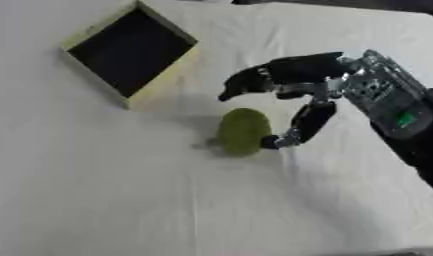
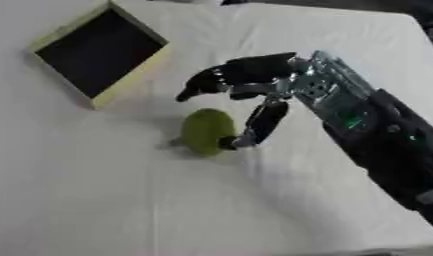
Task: Pick up objects on the table and place them in the box.
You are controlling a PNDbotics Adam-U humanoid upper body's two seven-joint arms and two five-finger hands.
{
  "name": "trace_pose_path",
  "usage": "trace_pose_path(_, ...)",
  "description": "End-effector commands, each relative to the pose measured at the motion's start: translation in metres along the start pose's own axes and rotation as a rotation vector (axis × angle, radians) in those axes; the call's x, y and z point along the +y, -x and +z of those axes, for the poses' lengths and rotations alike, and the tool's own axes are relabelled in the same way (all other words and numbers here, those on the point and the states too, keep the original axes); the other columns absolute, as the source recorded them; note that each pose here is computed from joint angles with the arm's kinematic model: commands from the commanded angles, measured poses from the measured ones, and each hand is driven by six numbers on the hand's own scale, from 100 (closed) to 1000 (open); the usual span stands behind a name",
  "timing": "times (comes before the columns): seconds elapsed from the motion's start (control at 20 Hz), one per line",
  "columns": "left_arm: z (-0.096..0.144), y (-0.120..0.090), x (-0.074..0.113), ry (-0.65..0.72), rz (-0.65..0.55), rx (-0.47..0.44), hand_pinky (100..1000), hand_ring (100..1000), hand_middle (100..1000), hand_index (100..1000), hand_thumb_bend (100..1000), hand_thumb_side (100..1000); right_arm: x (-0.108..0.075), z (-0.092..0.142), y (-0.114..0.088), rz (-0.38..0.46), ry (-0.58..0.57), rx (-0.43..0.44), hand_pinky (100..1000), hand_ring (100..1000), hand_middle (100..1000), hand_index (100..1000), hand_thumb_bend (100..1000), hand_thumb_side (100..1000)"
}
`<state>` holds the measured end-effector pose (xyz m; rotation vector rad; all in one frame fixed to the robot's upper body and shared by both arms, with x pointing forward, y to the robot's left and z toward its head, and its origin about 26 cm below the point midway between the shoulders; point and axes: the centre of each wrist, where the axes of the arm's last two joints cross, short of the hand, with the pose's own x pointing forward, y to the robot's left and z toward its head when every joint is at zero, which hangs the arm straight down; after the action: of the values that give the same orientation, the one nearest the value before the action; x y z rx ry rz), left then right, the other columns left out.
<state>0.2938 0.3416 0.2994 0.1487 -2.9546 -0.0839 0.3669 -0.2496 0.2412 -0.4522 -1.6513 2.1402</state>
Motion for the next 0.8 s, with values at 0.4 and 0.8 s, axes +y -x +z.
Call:
trace_pose_path(0.4, -0.009, -0.006, -0.001, 0.022, 0.003, -0.036, 589, 709, 601, 692, 100, 530, 0.012, -0.003, 0.020, 0.030, -0.077, 0.070, 931, 1000, 894, 1000, 378, 237)
trace_pose_path(0.8, -0.010, -0.006, -0.002, 0.021, 0.007, -0.037, 589, 710, 602, 691, 100, 531, 0.019, -0.012, 0.023, -0.021, -0.083, 0.040, 894, 1000, 734, 890, 102, 218)
